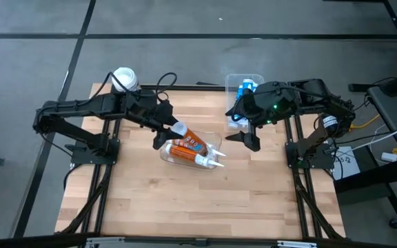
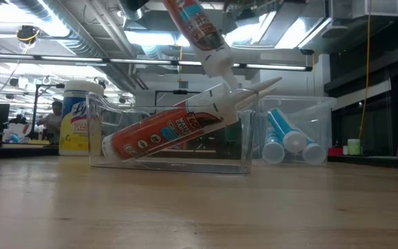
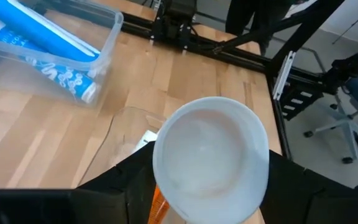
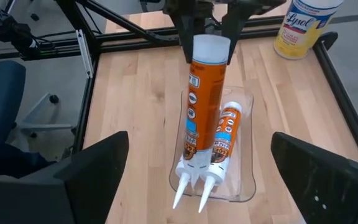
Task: Pick & place silicon tubes, Sealant and Lysol wipes
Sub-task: Put the orange sealant into the left transparent bin
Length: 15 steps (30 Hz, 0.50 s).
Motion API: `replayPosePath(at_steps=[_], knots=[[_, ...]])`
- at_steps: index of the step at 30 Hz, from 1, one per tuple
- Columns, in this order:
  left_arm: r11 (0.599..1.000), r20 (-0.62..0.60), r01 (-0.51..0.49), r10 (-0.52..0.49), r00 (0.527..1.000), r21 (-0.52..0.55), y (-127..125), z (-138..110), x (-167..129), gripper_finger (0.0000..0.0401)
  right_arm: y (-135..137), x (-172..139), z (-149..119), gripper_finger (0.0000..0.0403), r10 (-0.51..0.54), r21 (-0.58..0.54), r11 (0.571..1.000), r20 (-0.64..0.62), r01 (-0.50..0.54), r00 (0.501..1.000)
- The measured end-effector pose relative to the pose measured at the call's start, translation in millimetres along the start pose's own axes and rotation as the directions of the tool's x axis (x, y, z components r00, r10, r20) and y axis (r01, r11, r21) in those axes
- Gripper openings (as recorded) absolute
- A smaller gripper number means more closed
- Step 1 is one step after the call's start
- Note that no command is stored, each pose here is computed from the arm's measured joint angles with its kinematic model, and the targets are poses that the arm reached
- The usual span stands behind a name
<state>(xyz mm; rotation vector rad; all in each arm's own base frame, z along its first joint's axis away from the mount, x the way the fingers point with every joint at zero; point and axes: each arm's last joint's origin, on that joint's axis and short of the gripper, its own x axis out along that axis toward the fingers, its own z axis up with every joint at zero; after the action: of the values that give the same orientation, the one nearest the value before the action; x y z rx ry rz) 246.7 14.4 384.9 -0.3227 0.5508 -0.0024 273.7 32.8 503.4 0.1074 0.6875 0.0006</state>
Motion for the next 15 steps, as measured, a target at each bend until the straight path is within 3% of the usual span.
replayPosePath(at_steps=[7,15], knots=[[1.0,-0.014,-0.006,0.006,1.0,-0.002,1.3,-0.4,6.7,0.0215,0.0,0.0,0.2,0.0393,0.001,0.002,1.0,0.002,-0.001,1.0],[0.999,0.132,0.046,-0.045,0.99,0.0,-5.1,10.8,-11.3,0.0215,0.0,0.0,0.1,0.0393,0.001,0.001,1.0,0.001,-0.001,1.0]])
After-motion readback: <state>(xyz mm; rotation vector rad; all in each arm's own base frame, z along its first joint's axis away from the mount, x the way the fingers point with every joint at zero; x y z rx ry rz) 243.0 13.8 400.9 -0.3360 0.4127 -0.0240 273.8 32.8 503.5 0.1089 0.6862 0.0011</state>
